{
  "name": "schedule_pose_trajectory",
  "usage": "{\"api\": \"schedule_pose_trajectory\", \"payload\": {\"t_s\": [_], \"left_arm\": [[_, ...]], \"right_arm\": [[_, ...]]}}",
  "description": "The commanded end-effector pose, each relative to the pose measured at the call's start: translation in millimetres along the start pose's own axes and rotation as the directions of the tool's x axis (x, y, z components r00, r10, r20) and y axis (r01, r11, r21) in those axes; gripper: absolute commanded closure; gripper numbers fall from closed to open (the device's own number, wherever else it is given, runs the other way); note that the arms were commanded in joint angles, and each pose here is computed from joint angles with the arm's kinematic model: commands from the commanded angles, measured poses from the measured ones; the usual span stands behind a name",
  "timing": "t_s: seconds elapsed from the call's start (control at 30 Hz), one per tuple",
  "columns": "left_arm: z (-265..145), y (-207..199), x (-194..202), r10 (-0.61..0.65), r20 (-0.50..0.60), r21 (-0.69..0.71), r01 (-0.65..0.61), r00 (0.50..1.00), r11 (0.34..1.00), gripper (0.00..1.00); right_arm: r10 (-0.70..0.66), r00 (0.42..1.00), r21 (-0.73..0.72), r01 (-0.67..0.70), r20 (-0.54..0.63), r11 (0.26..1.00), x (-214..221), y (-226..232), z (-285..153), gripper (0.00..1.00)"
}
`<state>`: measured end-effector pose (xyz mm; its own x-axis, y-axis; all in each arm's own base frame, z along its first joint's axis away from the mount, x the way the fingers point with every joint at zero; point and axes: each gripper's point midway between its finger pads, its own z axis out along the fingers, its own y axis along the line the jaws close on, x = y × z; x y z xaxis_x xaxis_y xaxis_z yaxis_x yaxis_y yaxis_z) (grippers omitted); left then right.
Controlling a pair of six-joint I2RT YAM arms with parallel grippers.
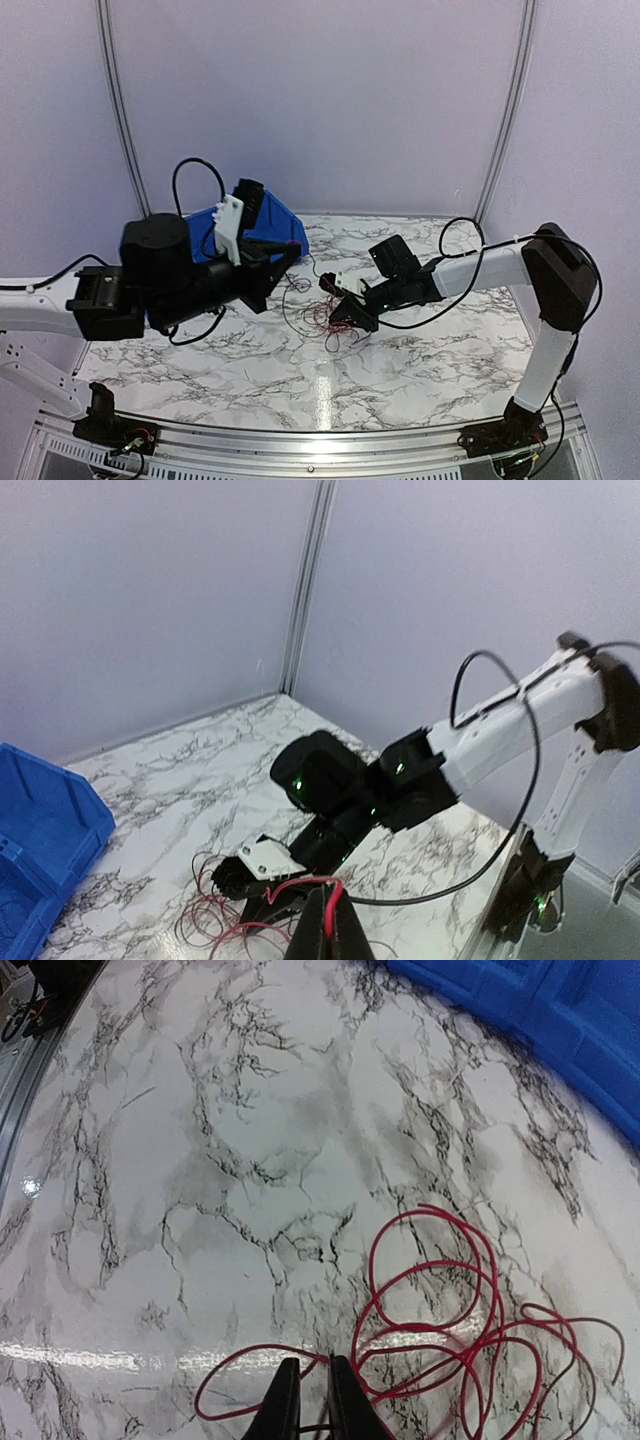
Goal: Untangle the cables
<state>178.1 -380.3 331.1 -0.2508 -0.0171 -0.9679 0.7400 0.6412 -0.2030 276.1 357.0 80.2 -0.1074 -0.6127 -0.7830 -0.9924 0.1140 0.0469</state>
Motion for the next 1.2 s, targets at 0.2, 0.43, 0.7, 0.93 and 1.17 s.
{"api": "schedule_pose_trajectory", "payload": {"t_s": [0.2, 0.43, 0.7, 0.93, 1.17], "left_arm": [[-102.2, 0.0, -159.1, -0.002, 0.313, -0.005, 0.004, 0.950, 1.000, 1.00], [-123.7, 31.8, -195.3, 0.029, 0.373, -0.189, 0.046, 0.927, 0.981, 1.00], [-181.3, 67.9, -254.4, 0.067, 0.497, -0.335, 0.120, 0.865, 0.934, 1.00], [-152.5, 67.0, -236.5, 0.164, 0.369, -0.446, 0.019, 0.915, 0.895, 1.00], [-105.2, 71.9, -208.5, 0.172, 0.258, -0.428, -0.047, 0.951, 0.902, 1.00]], "right_arm": [[0.191, 0.980, 0.049, -0.188, -0.062, 0.981, 41.6, -44.6, 0.3, 0.89], [0.290, 0.950, 0.178, -0.268, -0.115, 0.947, 58.7, -80.0, -10.5, 0.89], [0.408, 0.904, 0.162, -0.387, -0.129, 0.908, 84.4, -96.0, -21.0, 0.85], [0.350, 0.933, 0.138, -0.336, -0.085, 0.932, 49.1, -93.6, -43.9, 0.69], [0.248, 0.969, 0.125, -0.245, -0.009, 0.961, -9.3, -76.1, -92.5, 0.43]]}}
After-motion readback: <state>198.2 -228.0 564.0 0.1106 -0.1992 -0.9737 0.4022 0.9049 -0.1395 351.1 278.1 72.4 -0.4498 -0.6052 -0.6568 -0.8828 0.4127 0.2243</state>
